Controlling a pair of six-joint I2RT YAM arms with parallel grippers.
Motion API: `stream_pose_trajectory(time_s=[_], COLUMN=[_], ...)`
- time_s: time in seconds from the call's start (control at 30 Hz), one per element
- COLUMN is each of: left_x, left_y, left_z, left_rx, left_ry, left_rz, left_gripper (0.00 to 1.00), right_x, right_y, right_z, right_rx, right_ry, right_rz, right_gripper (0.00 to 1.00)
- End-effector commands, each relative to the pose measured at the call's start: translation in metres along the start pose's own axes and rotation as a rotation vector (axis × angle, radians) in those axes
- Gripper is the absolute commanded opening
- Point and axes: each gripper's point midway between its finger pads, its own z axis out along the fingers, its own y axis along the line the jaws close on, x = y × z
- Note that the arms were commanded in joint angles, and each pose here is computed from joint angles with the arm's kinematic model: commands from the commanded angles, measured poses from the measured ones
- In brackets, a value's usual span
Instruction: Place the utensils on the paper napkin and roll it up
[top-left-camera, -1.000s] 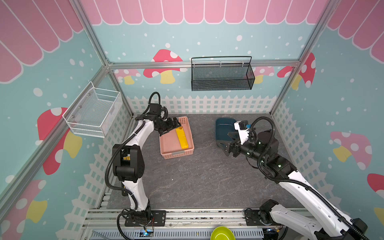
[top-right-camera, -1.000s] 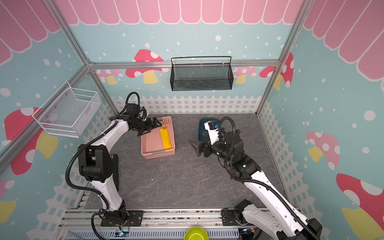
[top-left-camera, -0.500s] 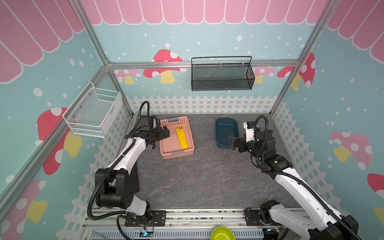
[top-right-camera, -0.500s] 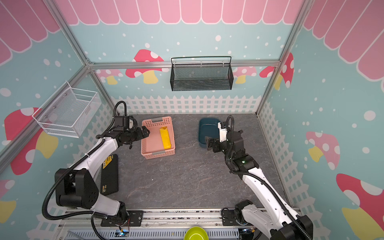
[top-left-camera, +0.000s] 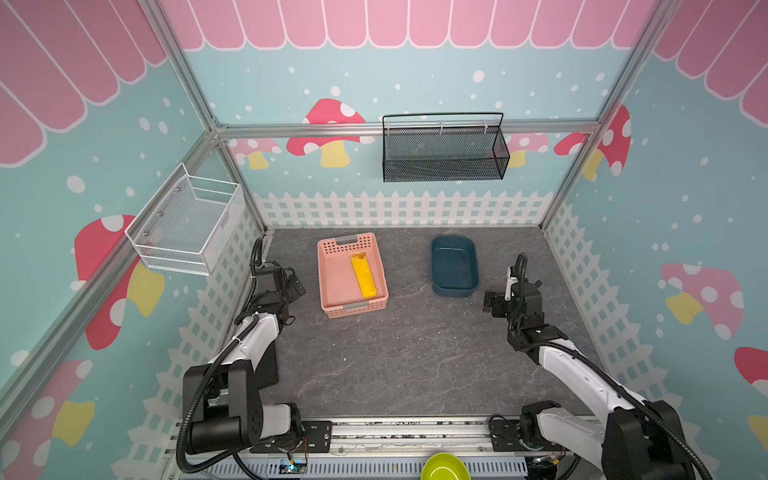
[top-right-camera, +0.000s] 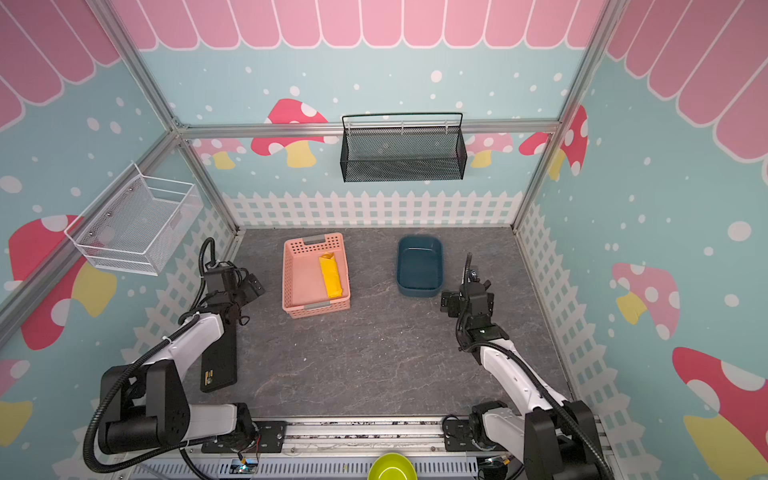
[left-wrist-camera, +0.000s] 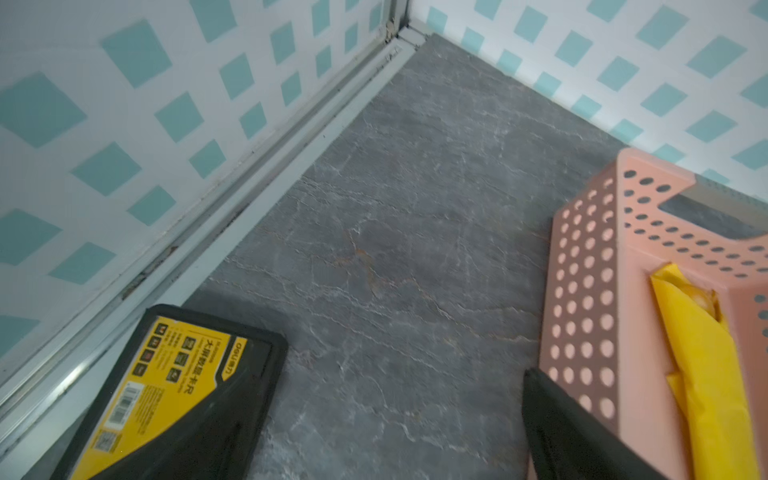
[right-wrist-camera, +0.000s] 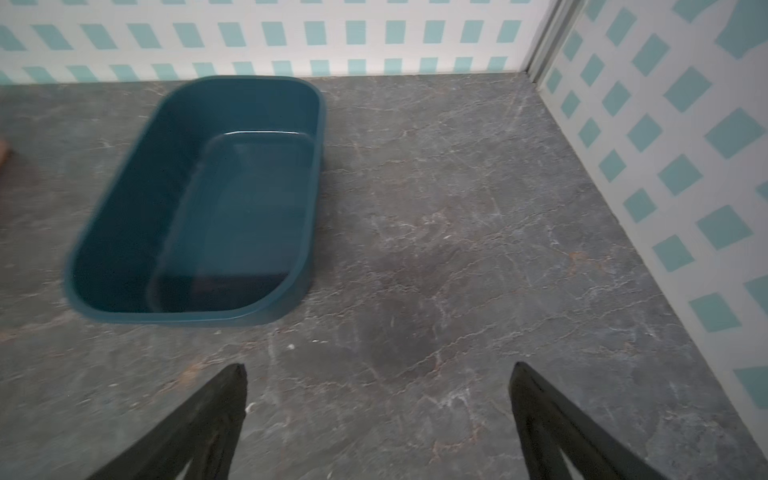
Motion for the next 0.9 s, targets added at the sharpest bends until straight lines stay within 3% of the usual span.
stream_pose_trajectory(time_s=[0.0,0.07,0.23,0.33,0.53,0.8,0.87], left_x=[-0.021,-0.014,-0.005,0.002,0.009,0.025,0.034], left_y=[0.003,-0.001,-0.031,-0.054,-0.067,-0.086,-0.085], left_z=[0.001,0.004,0.011,-0.002,-0.015,-0.018,-0.014], left_rx=[0.010,0.058,0.225,0.392,0.474,0.538,0.513], left_ry=[-0.191,-0.240,-0.217,-0.286,-0.332,-0.395,-0.332], left_rz=[0.011,0.030,0.077,0.128,0.180,0.262,0.293], left_gripper=[0.99,0.99,0.97,0.97,0.97,1.00,1.00], right_x=[-0.012,-0.007,-0.003,-0.007,-0.021,-0.011,-0.009], right_y=[-0.020,-0.028,-0.047,-0.051,-0.040,-0.028,-0.024], right_z=[0.008,0.013,0.017,0.013,0.004,0.019,0.026], right_rx=[0.095,0.128,0.210,0.190,0.089,-0.022,-0.044], right_ry=[-0.125,-0.139,-0.228,-0.318,-0.439,-0.475,-0.432], right_rz=[-0.041,-0.049,-0.063,-0.059,-0.087,-0.112,-0.124], right_gripper=[1.00,1.00,1.00,1.00,1.00,1.00,0.99])
